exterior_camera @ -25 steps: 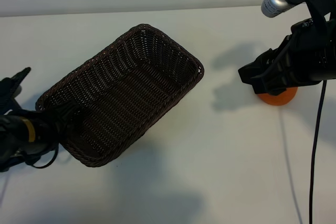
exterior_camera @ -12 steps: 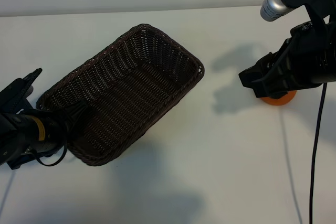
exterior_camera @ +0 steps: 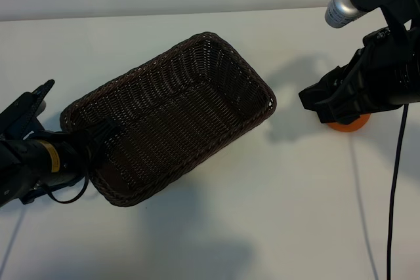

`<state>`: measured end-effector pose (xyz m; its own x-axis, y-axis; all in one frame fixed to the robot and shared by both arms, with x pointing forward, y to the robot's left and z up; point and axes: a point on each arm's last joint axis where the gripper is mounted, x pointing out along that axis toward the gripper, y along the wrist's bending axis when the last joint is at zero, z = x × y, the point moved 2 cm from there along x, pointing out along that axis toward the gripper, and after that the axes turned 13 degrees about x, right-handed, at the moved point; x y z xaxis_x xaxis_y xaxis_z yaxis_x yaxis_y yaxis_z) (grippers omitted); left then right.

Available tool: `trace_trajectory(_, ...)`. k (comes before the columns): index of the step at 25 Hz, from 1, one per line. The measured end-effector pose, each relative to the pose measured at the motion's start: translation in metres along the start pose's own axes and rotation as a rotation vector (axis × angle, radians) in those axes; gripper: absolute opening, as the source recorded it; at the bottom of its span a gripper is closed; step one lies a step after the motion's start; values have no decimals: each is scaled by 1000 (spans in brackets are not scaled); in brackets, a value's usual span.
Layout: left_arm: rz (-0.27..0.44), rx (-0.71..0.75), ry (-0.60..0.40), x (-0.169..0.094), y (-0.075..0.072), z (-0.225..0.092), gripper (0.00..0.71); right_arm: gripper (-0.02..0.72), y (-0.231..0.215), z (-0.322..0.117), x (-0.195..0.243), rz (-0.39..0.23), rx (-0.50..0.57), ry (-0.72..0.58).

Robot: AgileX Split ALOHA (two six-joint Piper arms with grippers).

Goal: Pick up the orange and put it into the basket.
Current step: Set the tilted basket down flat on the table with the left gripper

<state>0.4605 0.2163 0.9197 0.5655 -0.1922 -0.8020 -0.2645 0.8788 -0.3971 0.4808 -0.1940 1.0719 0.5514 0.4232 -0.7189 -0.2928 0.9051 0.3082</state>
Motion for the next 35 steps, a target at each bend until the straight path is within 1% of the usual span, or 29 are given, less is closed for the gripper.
trace_trajectory(3, -29, 26, -29, -8, -2, 3, 153, 597, 0, 0, 0, -3, -5, 1)
trace_trajectory(7, -55, 83, -82, -28, -4, 8, 153, 597, -1, 0, 0, -5, -8, 1)
trace_trajectory(9, -53, 114, -97, -35, -4, 9, 153, 597, -1, 0, 0, -8, -11, 3)
trace_trajectory(13, -40, 141, -89, -36, -3, 8, 153, 597, -1, -1, 0, -8, -13, 11)
trace_trajectory(15, -24, 177, -82, -37, -3, 10, 153, 597, -1, -2, 0, -8, -13, 17)
trace_trajectory(17, -7, 236, -81, -42, -9, 19, 153, 597, -1, -2, 0, -8, -14, 21)
trace_trajectory(20, 4, 283, -84, -53, -16, 43, 153, 597, -1, -3, 0, -10, -16, 24)
trace_trajectory(23, -43, 317, -101, -68, -24, 72, 153, 597, -1, -3, 0, -10, -16, 24)
trace_trajectory(25, -91, 320, -94, -73, -25, 86, 153, 597, -1, -3, 0, -10, -17, 24)
trace_trajectory(26, -119, 324, -84, -73, -25, 91, 153, 597, -1, -3, 0, -10, -17, 24)
trace_trajectory(29, -170, 314, -31, -61, -18, 97, 153, 597, -1, -3, 0, -11, -17, 24)
trace_trajectory(32, -178, 332, 20, -44, -6, 100, 153, 597, -1, -3, 0, -11, -18, 24)
trace_trajectory(35, -160, 343, 63, -24, 1, 102, 153, 597, -1, -3, 0, -11, -18, 24)
